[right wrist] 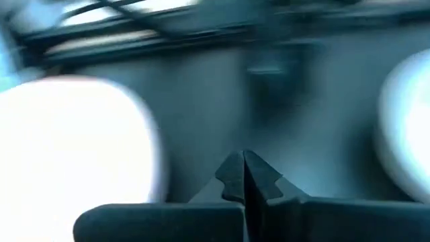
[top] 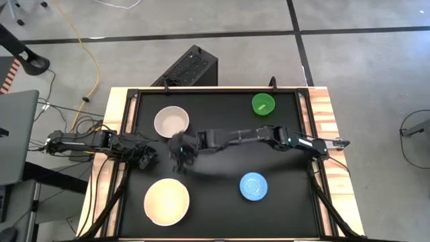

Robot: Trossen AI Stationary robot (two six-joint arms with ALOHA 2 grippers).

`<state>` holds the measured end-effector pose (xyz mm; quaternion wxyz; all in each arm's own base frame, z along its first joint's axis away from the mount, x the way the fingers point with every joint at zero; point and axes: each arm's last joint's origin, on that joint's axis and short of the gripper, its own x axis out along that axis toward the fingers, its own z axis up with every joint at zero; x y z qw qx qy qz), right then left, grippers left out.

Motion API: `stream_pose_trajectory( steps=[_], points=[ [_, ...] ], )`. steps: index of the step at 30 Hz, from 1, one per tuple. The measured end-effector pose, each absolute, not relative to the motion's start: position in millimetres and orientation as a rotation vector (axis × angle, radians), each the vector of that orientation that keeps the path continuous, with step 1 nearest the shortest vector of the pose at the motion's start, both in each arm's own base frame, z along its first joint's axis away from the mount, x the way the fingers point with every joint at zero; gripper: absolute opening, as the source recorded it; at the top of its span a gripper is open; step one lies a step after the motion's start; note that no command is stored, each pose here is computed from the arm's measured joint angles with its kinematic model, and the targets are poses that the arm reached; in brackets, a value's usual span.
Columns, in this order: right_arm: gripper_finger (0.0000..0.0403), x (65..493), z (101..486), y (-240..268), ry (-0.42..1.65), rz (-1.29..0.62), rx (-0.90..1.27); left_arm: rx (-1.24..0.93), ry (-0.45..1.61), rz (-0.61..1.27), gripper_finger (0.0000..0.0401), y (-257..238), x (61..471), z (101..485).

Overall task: Nest bowls inside each other
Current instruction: Stack the orange bowl on top of the white bowl

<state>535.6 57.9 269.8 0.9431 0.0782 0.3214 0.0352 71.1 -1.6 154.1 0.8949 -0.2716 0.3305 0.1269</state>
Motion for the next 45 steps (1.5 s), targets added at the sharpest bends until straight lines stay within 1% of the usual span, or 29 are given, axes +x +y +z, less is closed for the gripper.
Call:
stream_pose_trajectory(
  steps=[2,5,9,11,15,20,23,25,31,35,39,45],
  points=[
    [0.0009,533,272,90,0.629,0.191,0.109,-0.563,0.685,0.263,0.0128,-2,71,154],
    [0.0009,529,280,136,0.526,0.315,0.043,-0.563,0.685,0.263,0.0128,-2,71,154],
    [0.0009,532,280,175,0.358,0.401,0.018,-0.563,0.684,0.263,0.0128,-2,71,154],
    [0.0009,538,266,185,0.323,0.415,0.038,-0.563,0.686,0.264,0.0128,-2,71,154],
    [0.0008,548,236,196,0.305,0.421,0.107,-0.562,0.687,0.264,0.0128,-2,71,154],
    [0.0008,556,209,204,0.262,0.432,0.118,-0.562,0.693,0.265,0.0128,-2,71,154],
    [0.0008,557,212,209,0.185,0.469,0.115,-0.562,0.692,0.266,0.0128,-2,71,154],
    [0.0008,556,216,211,0.169,0.478,0.116,-0.562,0.694,0.266,0.0128,-2,71,154],
    [0.0008,550,212,226,0.187,0.506,0.085,-0.561,0.694,0.266,0.0128,-2,71,154],
    [0.0008,548,211,231,0.216,0.508,0.112,-0.562,0.693,0.266,0.0128,-2,71,154],
    [0.0008,546,207,233,0.248,0.432,0.104,-0.562,0.693,0.266,0.0128,-2,71,154],
    [0.0008,545,202,233,0.305,0.403,0.129,-0.562,0.693,0.266,0.0128,-2,71,154]
  ],
)
